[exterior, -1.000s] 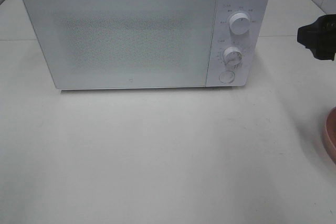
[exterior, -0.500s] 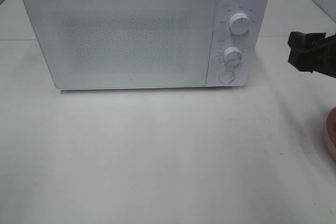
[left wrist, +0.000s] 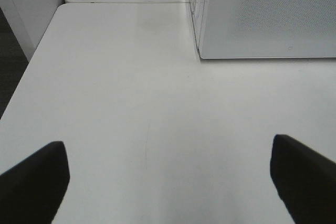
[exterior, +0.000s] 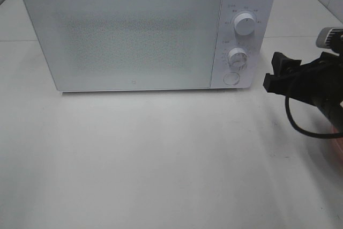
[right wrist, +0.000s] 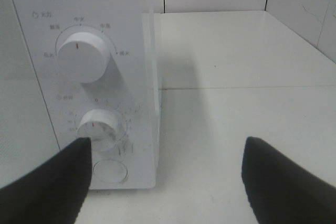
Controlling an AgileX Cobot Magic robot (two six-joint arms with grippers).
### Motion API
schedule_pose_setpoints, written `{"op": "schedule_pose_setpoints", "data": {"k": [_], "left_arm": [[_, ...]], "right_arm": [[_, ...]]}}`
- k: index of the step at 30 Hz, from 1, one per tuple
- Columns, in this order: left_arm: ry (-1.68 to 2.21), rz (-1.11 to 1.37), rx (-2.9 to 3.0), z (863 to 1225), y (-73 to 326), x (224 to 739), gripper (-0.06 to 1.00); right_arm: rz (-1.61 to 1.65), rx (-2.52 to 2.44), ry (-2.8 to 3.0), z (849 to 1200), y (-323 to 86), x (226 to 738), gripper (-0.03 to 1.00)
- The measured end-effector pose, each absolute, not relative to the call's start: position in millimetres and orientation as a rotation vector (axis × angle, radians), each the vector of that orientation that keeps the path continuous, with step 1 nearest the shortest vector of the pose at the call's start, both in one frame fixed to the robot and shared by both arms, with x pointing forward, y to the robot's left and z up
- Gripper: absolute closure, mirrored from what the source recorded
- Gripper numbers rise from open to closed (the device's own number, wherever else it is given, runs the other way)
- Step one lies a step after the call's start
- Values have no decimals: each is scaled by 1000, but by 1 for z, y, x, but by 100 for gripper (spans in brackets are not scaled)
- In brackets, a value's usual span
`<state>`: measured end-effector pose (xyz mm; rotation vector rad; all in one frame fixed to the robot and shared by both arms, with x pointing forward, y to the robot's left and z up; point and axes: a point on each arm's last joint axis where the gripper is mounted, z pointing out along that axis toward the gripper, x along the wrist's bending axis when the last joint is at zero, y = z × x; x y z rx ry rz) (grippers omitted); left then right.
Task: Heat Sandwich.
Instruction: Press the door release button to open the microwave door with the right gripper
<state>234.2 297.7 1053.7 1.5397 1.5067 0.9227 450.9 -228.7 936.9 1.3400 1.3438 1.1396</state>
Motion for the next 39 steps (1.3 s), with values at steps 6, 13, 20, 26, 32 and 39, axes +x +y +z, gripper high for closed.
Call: {"op": "schedule_pose_setpoints", "data": {"k": [6,13,20,26,32,39], "left_arm": [[1507,923,1540,1054,298,234,-3],[1507,923,1540,1054,298,234,-3],[1507,923,1540,1054,298,234,-3],[1507,923,1540,1054,298,234,-3],[1507,923,1540,1054,298,234,-3],[1507,923,1540,1054,298,234,-3]], "right_arm": [[1078,1351,1456,913,-213,447,20],[1039,1369,1489,903,-209,444,20],[1028,1378,1482,902,-210,445,20],[1029,1378,1483,902,-210,445,20],[1039,1385,1479,902,-209,445,20],[1077,1418,1447,904,-207,447,20]]}}
